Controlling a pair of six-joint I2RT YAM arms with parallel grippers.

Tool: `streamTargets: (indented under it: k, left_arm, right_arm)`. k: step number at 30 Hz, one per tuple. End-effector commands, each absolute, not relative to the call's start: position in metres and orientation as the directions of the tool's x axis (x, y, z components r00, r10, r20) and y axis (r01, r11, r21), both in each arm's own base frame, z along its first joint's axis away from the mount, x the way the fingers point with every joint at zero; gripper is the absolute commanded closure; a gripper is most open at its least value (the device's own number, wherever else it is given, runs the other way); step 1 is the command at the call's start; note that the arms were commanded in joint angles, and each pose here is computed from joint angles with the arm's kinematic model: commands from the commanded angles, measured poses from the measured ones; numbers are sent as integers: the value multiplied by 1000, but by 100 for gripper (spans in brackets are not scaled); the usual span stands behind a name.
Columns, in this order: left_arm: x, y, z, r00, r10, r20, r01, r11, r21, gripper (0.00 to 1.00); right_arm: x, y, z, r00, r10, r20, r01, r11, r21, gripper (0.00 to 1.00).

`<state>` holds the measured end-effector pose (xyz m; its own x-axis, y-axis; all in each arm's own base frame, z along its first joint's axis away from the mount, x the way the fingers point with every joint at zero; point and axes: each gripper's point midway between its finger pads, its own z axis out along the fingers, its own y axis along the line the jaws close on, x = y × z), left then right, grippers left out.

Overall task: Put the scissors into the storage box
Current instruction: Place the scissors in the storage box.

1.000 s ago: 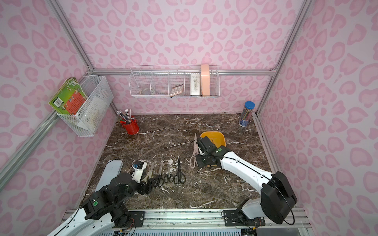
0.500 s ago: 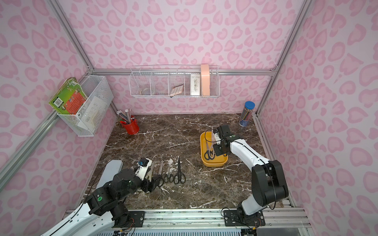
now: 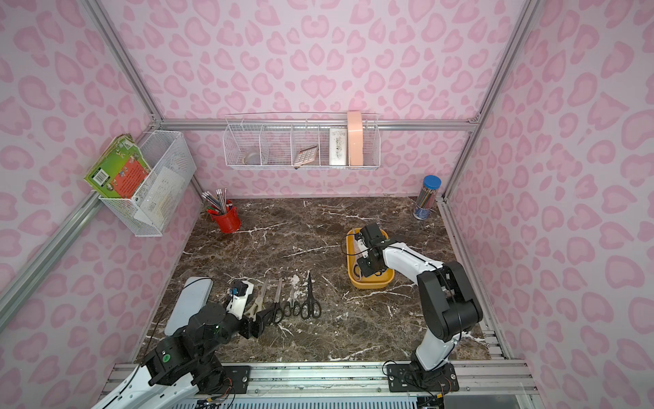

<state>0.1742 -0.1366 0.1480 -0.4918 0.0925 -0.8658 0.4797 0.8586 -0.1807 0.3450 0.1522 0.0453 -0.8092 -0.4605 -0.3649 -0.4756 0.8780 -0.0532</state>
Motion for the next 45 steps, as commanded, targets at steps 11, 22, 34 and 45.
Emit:
streamTargets:
  k: [11, 22, 34, 45]
  left_arm:
    - [173, -127, 134, -518, 74, -852, 434, 881, -187, 10]
    - [174, -127, 135, -516, 75, -853, 431, 883, -183, 9]
    - [175, -119, 140, -524, 54, -850, 391, 902, -184, 6]
    - [177, -121, 146, -527, 47, -849, 386, 903, -189, 2]
  right_arm:
    - [347, 191, 35, -775, -496, -392, -526, 850, -36, 100]
    - [355, 201, 49, -834, -357, -420, -414, 909, 48, 100]
    - [324, 211, 45, -854, -371, -364, -435, 894, 110, 100]
    - [336, 208, 61, -861, -324, -392, -383, 920, 83, 64]
